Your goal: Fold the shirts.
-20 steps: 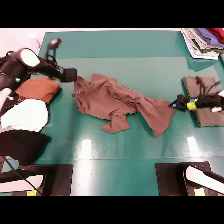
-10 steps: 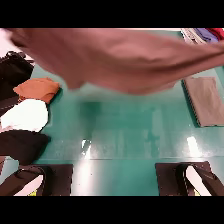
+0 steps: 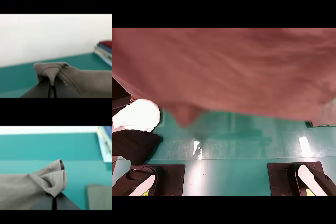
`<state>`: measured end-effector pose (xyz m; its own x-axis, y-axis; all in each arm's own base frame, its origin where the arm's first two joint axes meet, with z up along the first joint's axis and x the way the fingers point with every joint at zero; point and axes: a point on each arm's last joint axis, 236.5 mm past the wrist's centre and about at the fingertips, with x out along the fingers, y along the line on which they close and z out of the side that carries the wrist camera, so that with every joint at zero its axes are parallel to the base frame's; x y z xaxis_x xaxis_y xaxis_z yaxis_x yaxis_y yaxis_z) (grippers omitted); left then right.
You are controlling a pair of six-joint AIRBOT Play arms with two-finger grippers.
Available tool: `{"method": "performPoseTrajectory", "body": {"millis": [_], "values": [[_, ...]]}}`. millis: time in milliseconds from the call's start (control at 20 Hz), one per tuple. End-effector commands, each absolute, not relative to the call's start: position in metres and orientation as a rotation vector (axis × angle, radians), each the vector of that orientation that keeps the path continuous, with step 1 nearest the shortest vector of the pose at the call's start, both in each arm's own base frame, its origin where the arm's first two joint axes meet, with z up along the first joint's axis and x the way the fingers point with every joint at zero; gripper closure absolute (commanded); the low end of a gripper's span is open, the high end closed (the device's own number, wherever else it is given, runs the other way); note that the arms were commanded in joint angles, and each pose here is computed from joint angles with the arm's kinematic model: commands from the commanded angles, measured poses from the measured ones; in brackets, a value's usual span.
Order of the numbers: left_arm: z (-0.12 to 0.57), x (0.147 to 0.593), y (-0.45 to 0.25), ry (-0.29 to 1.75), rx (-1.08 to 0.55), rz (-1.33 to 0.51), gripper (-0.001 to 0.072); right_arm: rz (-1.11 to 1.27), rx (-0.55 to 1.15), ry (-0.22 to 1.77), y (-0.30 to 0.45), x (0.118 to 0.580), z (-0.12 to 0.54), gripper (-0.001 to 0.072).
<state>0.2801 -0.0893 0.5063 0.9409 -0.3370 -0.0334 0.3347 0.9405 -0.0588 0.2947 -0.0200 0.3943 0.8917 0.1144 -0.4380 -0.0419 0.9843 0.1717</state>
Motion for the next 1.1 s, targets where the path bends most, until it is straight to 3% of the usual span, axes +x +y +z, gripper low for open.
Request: {"method": "performPoseTrajectory", "body": {"millis": [0,250,450,500,550,600,650,850,1050], "values": [[0.395,0.352,-0.108,0.393,-0.047,-0.359,0.0680,0.127,0.231,0.696,-0.021,0.339,0.331,0.0694],[0.166,0.441,-0.128,0.933,-0.079,-0.343,0.0679,0.094,0.189,1.263,-0.018,0.382,0.133,0.0695],[0.062,0.477,-0.126,1.092,-0.069,-0.292,0.0679,0.143,0.210,1.407,0.004,0.416,0.047,0.0693],[0.055,0.482,-0.125,1.090,-0.064,-0.285,0.0648,0.148,0.207,1.418,0.006,0.424,0.039,0.0682],[0.055,0.486,-0.123,1.078,-0.069,-0.280,0.0345,0.154,0.210,1.421,0.006,0.430,0.039,0.0520],[0.059,0.488,-0.119,1.070,-0.079,-0.272,0.0119,0.184,0.231,1.414,0.013,0.437,0.045,0.0360],[0.065,0.486,-0.109,1.086,-0.087,-0.259,0.0158,0.215,0.254,1.404,0.017,0.440,0.053,0.0345],[0.087,0.454,-0.062,1.178,-0.195,-0.223,0.0156,0.286,0.306,1.356,0.015,0.426,0.086,0.0345],[0.051,0.386,-0.041,1.230,-0.243,-0.163,0.0155,0.306,0.367,1.315,0.015,0.386,0.094,0.0346]]}}
